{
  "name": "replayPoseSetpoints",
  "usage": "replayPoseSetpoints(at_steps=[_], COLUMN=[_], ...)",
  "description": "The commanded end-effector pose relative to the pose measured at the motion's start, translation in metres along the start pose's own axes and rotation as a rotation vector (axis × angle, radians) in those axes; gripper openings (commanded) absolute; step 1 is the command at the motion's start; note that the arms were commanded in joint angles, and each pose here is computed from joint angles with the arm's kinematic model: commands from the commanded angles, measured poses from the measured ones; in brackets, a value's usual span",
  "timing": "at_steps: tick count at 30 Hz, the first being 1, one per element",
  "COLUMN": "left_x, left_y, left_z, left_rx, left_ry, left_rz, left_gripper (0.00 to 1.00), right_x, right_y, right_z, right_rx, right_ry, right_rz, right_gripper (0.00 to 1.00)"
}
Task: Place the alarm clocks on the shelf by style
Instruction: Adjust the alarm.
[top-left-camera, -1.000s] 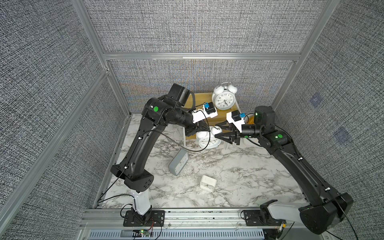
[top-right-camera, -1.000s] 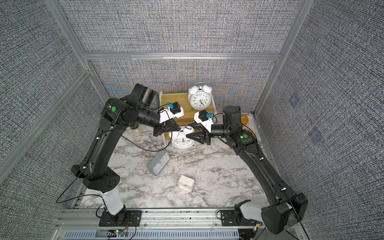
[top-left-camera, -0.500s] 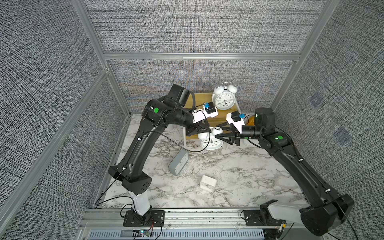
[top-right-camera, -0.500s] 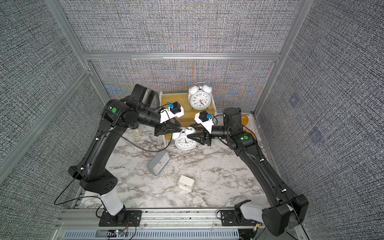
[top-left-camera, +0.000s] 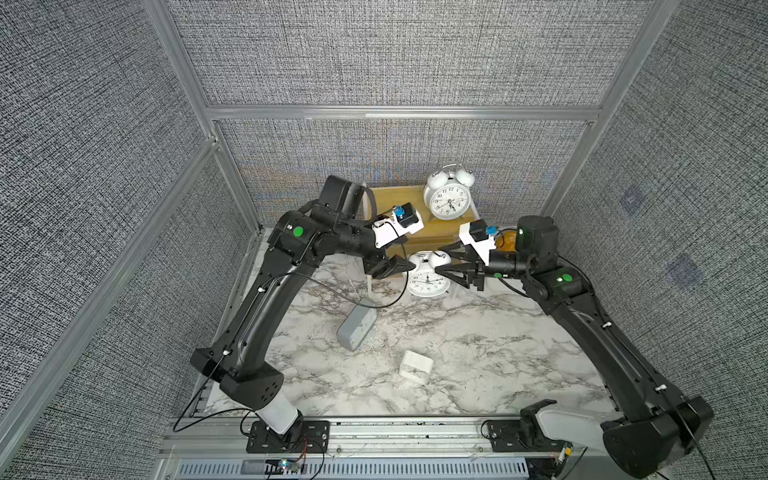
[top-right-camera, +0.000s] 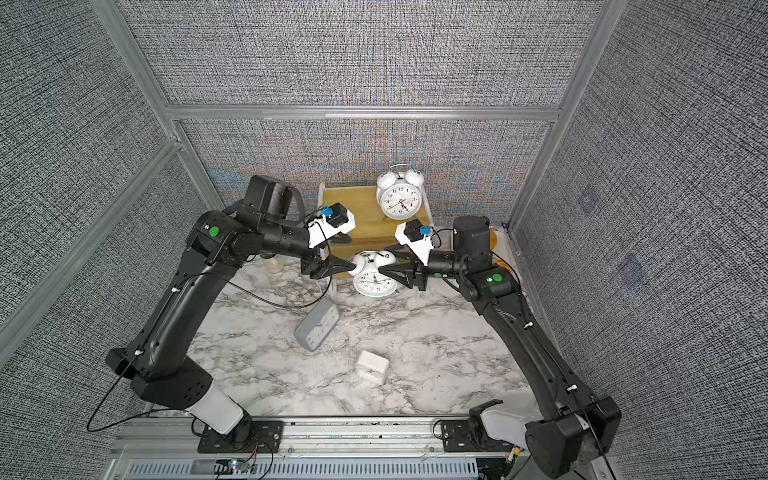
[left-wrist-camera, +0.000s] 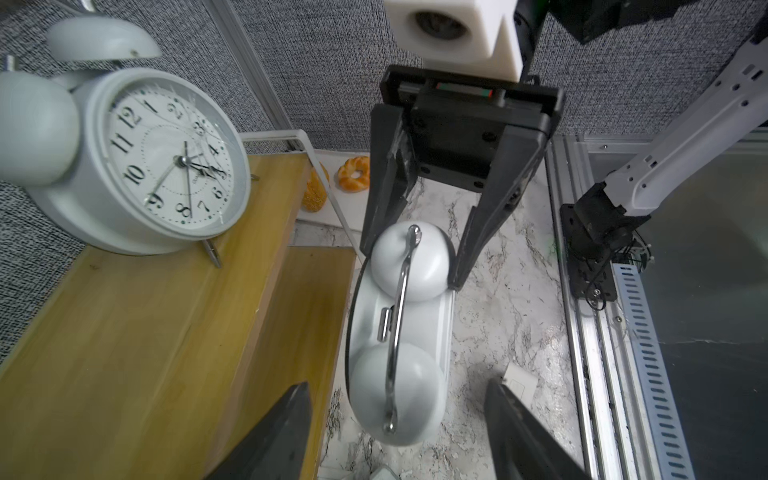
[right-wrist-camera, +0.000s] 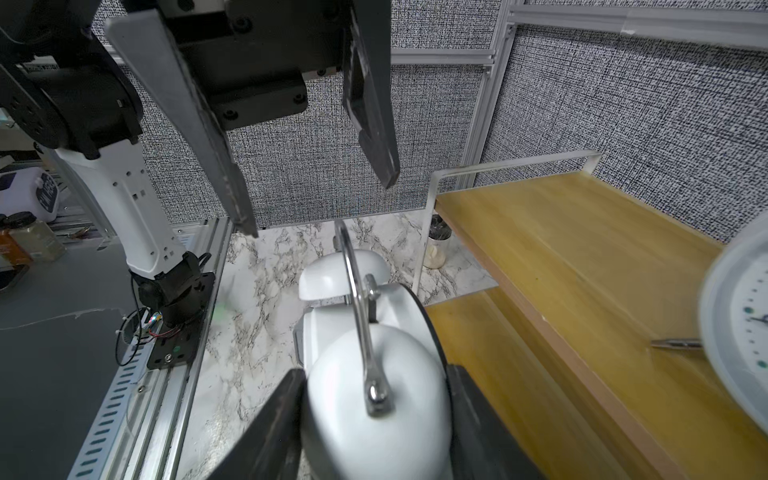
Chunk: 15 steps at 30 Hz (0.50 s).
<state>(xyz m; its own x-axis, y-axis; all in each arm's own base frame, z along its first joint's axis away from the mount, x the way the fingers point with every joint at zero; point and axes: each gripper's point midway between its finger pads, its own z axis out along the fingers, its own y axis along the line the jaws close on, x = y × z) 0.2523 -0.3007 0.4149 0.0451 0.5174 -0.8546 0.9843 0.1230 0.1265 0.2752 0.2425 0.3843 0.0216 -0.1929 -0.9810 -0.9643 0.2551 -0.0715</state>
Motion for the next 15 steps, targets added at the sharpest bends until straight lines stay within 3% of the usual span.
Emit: replayPoseSetpoints(at_steps=[1, 7, 15], left_x=[-0.021, -0.015, -0.008], left_y=[-0.002, -0.006, 0.012], left_z=[-0.009, -0.011, -0.023], left_rx=[0.012, 0.028, -0.076], left_ry=[-0.135, -0.176, -0.256], left_rz=[0.018, 0.002, -0.037], left_gripper=[0.79, 0.84, 0.87], right_x=[-0.020, -0.030, -0.043], right_y=[0.001, 0.004, 0.007], right_z=[-0.005, -0.008, -0.012], right_rx=[0.006, -0.002, -0.008], right_ry=[-0.054, -0.077, -0.099], right_rz=[-0.052, -0.056, -0.066], right_gripper=[0.36, 0.36, 0.36])
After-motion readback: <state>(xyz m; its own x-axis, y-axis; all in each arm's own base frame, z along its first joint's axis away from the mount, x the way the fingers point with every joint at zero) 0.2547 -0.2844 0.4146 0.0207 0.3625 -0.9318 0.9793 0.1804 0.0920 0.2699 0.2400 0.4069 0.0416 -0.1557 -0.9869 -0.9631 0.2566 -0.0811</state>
